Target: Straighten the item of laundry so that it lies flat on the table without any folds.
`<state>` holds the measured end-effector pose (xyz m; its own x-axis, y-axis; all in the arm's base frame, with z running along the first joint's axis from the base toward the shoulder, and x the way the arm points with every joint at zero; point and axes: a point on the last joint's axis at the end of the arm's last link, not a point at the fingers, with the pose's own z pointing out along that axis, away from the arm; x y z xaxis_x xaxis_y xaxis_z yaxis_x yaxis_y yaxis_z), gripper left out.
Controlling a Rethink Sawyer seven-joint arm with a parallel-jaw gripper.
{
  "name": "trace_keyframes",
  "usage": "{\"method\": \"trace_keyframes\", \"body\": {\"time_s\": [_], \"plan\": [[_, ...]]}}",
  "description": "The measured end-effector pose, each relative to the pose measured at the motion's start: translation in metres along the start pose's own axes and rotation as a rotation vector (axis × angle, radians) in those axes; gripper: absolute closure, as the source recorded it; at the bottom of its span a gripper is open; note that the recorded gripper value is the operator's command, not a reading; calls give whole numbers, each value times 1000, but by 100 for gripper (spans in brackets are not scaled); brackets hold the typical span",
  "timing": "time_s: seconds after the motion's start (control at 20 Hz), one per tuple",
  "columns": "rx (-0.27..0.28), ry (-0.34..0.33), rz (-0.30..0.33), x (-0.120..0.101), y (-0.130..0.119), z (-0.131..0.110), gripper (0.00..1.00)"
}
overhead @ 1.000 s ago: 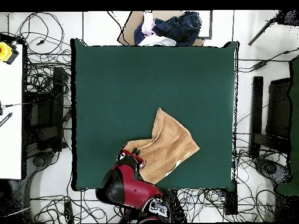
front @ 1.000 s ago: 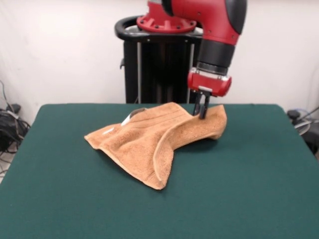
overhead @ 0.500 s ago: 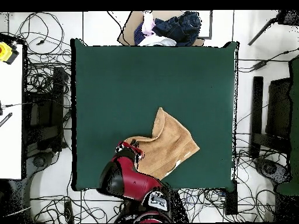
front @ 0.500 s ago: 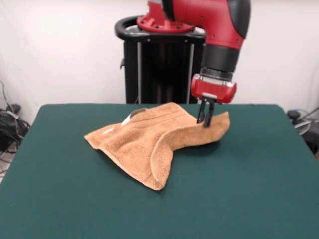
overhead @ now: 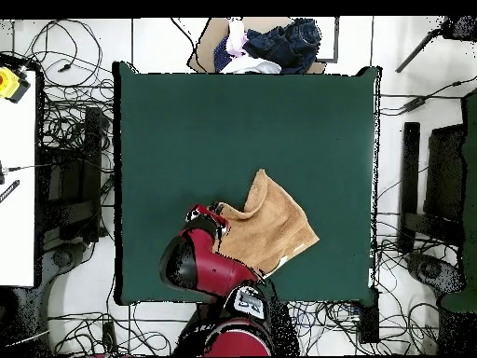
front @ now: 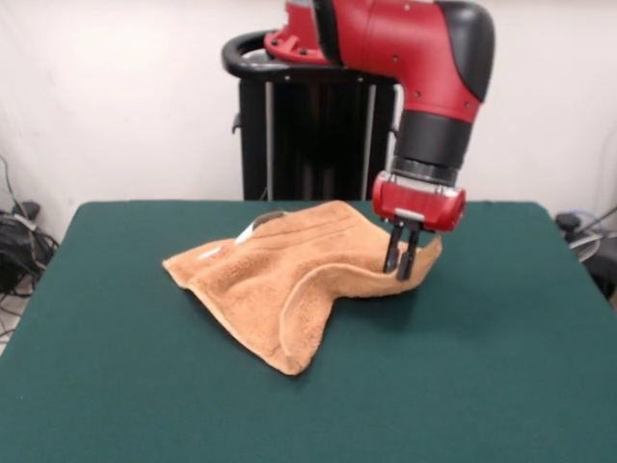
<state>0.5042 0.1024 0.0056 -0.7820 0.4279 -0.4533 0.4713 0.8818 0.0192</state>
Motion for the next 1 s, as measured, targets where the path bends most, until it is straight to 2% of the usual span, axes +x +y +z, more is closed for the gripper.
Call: {"method": "trace_keyframes", "body": {"time_s": [0.3, 1.0], "plan": [[-5, -29, 23, -13, 13, 4, 100], [-17, -96, 102, -35, 67, 15, 100]]}}
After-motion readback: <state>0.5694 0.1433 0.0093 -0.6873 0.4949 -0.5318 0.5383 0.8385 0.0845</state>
